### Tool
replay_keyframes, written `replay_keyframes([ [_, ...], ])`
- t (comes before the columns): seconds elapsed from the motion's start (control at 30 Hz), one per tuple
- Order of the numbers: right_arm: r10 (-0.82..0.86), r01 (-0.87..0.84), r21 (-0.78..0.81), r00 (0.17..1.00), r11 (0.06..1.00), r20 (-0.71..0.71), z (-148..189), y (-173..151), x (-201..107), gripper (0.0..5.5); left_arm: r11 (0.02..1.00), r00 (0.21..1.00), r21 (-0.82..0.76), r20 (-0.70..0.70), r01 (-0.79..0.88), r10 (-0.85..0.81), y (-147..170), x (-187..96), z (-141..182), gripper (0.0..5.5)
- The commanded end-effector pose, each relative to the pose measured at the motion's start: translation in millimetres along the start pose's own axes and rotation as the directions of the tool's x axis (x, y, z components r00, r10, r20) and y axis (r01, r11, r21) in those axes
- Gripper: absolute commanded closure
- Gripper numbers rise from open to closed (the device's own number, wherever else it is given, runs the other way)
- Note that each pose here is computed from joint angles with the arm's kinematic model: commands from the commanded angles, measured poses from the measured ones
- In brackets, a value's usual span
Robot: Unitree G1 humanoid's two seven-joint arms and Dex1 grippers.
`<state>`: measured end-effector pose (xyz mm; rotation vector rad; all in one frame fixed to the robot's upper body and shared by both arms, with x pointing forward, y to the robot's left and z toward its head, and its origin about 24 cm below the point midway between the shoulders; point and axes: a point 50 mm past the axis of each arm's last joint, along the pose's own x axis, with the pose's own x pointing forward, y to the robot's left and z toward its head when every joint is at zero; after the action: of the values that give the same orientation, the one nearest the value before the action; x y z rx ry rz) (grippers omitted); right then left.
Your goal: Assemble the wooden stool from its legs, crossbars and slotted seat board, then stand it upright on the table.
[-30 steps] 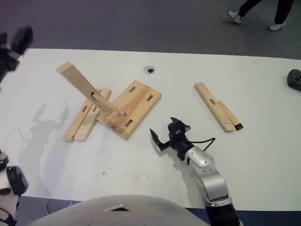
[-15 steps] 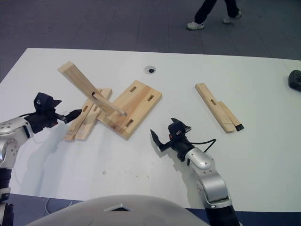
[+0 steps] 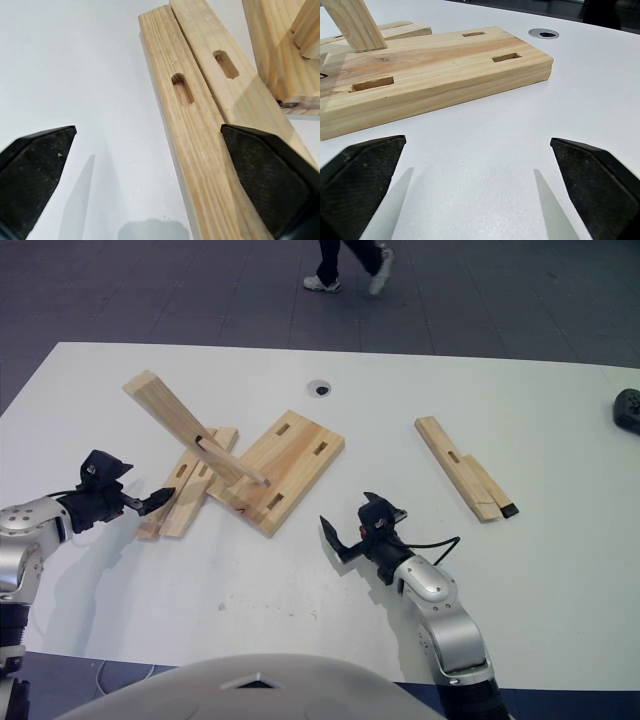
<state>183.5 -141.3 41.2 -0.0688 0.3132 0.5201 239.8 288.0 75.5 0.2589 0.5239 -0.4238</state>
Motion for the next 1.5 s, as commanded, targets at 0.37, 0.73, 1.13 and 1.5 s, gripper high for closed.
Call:
replay_keyframes([
  [0.37,-0.012,0.012,0.001,1.0,1.0,0.008,2,1,1,0.1,0.997,0.995,0.071,-0.096,0.007,0.0,1,0,-17,0.11],
  [0.73,-0.019,0.018,0.006,1.0,1.0,0.012,2,3,1,0.1,0.993,0.986,0.073,-0.146,0.089,-0.077,-3,-1,-22,0.7],
  [1.13,-0.027,0.027,0.008,0.999,1.0,0.017,2,4,2,0.1,0.99,0.956,-0.017,-0.255,0.142,-0.142,-5,-2,-46,2.69],
  [1.5,-0.059,0.059,-0.001,0.997,0.998,0.046,10,-5,6,0.1,0.98,0.981,0.051,-0.033,-0.19,0.192,22,14,-7,3.41],
])
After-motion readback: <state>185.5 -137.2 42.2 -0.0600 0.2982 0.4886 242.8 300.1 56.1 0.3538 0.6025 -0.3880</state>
